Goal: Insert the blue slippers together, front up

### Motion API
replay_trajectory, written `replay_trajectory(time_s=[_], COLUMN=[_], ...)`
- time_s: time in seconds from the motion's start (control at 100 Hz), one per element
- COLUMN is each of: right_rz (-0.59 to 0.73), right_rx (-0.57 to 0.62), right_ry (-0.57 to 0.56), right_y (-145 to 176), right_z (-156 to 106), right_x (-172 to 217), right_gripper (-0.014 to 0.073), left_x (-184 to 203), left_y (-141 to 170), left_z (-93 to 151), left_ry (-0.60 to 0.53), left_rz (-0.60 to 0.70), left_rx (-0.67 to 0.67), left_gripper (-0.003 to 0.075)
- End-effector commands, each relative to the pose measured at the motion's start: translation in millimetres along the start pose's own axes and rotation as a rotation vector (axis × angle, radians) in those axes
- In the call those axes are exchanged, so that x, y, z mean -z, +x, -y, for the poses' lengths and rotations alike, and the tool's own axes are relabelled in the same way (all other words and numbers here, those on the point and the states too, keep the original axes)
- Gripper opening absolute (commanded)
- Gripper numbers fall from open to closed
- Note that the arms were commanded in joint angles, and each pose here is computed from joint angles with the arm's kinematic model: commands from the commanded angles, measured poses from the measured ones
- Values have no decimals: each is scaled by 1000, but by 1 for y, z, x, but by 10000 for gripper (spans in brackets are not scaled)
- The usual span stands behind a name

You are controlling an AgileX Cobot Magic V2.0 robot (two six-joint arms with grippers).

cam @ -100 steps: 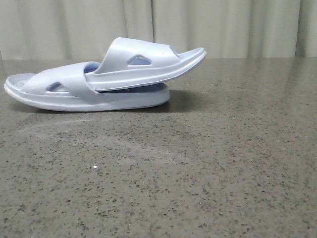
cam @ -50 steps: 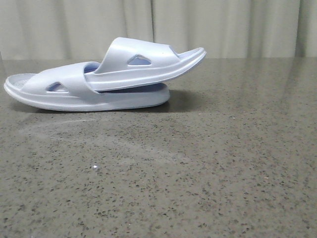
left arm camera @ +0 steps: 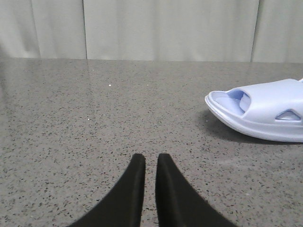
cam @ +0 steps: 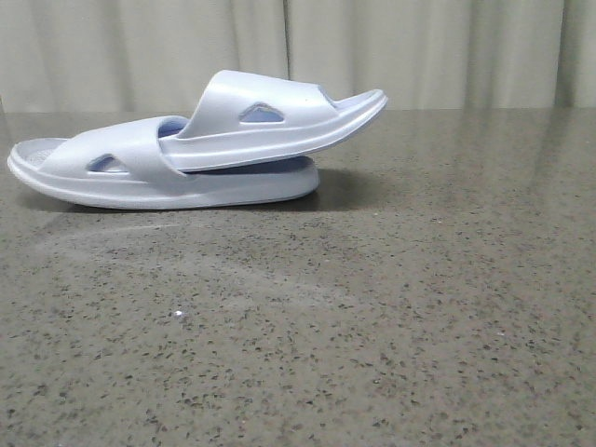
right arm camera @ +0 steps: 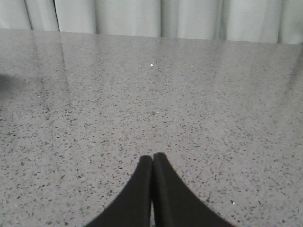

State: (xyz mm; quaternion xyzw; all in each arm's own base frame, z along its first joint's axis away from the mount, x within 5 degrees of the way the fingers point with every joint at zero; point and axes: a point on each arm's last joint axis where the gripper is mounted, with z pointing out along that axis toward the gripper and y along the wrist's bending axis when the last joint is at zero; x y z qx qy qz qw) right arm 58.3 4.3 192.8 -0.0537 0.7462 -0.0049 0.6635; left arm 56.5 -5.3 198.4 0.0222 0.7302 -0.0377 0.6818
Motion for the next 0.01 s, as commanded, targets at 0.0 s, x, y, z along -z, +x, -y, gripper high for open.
replay_trajectory(time_s=[0.0], right_rz=[45], right_rx=[8], right_ry=[21], right_y=[1], right_z=[1], right_x=[-2], right_gripper=[-85], left_x=[-1], left_y=[-3], left_z=[-1], left_ry=[-7], left_rz=[51], left_rx=[12], left_gripper=[15])
